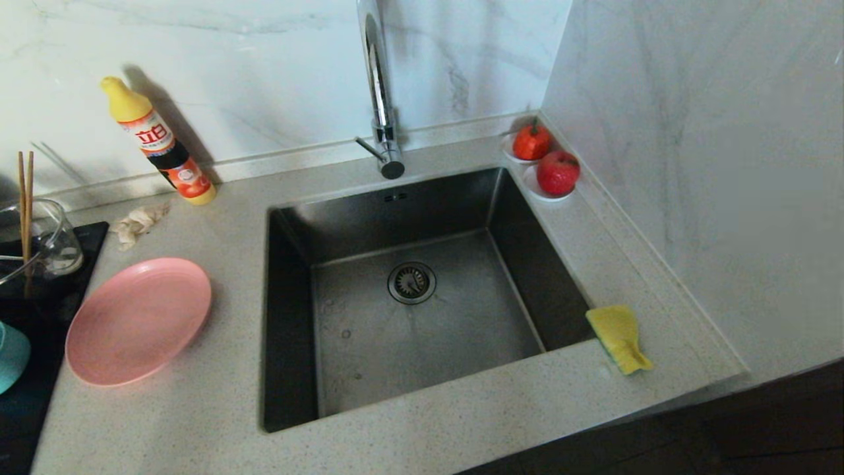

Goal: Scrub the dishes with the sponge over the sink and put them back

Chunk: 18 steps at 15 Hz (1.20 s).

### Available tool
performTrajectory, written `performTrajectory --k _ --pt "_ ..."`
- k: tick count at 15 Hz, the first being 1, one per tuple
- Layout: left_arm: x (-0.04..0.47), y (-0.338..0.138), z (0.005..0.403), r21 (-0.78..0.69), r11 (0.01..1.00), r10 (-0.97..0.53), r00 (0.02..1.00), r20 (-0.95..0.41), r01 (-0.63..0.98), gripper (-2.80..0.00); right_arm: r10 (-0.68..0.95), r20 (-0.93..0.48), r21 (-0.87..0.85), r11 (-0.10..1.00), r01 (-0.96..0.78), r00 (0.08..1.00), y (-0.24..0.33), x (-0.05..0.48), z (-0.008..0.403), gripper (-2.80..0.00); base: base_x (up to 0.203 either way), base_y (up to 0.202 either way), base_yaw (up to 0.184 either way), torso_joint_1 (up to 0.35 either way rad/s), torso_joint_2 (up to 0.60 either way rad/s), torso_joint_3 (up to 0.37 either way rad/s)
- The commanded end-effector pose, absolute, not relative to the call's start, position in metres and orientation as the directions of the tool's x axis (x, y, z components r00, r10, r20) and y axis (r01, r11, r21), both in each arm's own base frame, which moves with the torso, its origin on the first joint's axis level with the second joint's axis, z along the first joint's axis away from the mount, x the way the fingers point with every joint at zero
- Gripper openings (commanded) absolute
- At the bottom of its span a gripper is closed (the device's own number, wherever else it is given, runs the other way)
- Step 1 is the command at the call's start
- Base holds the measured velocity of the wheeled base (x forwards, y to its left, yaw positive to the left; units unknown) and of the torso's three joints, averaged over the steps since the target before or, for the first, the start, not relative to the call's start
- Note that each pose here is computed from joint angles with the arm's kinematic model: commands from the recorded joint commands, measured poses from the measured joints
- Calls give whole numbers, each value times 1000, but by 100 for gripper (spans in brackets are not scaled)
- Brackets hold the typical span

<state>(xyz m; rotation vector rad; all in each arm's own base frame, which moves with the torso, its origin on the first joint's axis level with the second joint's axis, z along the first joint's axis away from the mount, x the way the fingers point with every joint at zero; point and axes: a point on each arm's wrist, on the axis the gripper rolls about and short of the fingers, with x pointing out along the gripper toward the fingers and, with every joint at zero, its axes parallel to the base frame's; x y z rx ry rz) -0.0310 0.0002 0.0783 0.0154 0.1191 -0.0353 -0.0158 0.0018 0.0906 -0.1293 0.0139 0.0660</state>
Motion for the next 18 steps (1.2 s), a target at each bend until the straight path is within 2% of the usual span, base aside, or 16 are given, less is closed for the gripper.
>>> performTrajectory --k 1,4,18 --pt "-31 0 78 13 999 -35 993 -116 37 -280 9 45 -120 993 -4 999 0 -23 80 -280 0 0 0 0 0 0" --pt "-31 0 78 13 999 -34 993 -117 35 -280 3 -19 -94 996 -5 1000 0 -23 75 -280 0 0 0 0 0 0" --pt "-31 0 78 13 999 -34 993 -117 35 -280 1 0 -66 998 -1 1000 0 -23 76 -280 0 0 0 0 0 0"
